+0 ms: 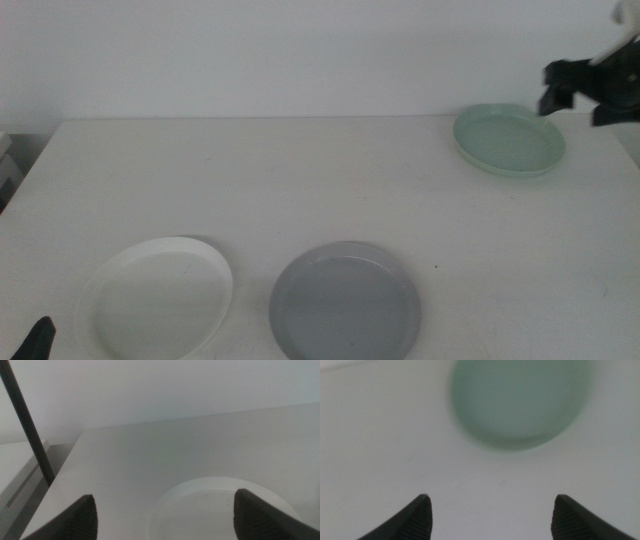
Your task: Stack the three bowls on top of each other.
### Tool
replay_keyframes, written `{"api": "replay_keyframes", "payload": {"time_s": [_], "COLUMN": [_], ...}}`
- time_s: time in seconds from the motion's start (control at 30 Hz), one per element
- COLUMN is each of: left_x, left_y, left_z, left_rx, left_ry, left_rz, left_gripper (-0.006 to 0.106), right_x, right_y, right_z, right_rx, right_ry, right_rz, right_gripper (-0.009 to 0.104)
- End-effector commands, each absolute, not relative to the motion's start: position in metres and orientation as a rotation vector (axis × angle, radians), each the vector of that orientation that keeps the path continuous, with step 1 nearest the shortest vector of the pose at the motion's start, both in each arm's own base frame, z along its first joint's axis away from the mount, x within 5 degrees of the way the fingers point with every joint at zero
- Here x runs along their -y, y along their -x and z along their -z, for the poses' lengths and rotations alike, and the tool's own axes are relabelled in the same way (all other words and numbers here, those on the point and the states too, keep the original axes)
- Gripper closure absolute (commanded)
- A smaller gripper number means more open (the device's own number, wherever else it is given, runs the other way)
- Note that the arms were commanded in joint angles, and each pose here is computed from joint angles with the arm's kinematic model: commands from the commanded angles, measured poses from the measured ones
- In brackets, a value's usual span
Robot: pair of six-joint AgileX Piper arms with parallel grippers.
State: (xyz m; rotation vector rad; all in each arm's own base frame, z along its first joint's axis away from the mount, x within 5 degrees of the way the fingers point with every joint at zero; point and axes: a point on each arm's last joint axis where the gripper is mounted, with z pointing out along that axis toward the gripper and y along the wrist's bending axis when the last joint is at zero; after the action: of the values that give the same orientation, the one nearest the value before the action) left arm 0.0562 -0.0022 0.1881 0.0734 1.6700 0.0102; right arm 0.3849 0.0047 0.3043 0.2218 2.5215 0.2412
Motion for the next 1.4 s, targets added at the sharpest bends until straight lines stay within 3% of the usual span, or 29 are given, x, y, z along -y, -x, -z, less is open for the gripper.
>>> {"api": "replay_keyframes", "payload": {"time_s": [0.0, 0.27, 0.67, 0.83, 0.93, 1.07, 1.27, 1.37], "left_x": [0.002, 0.002, 0.002, 0.002, 0.002, 0.002, 0.002, 0.002], "left_y": [-0.055, -0.055, -0.055, -0.055, -0.055, -0.055, -0.055, -0.055], "left_z": [-0.197, -0.197, -0.197, -0.197, -0.197, -0.197, -0.197, -0.197], "left_rx": [-1.575, -1.575, -1.575, -1.575, -1.575, -1.575, -1.575, -1.575], "left_ry": [-0.069, -0.069, -0.069, -0.069, -0.069, -0.069, -0.069, -0.069], "left_rz": [-0.001, -0.001, -0.001, -0.001, -0.001, -0.001, -0.001, -0.001], "left_gripper": [-0.004, -0.004, -0.004, -0.004, -0.004, -0.004, -0.004, -0.004], "right_x": [0.022, 0.078, 0.087, 0.086, 0.086, 0.086, 0.069, 0.046], "right_y": [-0.398, -0.469, -0.537, -0.544, -0.547, -0.547, -0.526, -0.512], "right_z": [-0.331, -0.295, -0.231, -0.208, -0.201, -0.202, -0.242, -0.274], "right_rx": [-2.421, -2.45, -2.459, -2.472, -2.47, -2.468, -2.56, -2.551], "right_ry": [-0.239, -0.334, -0.33, -0.334, -0.312, -0.297, -0.161, -0.083], "right_rz": [-0.19, -0.128, -0.177, -0.195, -0.198, -0.192, -0.236, -0.37], "right_gripper": [0.037, 0.038, 0.04, 0.048, 0.064, 0.097, 0.096, 0.096]}}
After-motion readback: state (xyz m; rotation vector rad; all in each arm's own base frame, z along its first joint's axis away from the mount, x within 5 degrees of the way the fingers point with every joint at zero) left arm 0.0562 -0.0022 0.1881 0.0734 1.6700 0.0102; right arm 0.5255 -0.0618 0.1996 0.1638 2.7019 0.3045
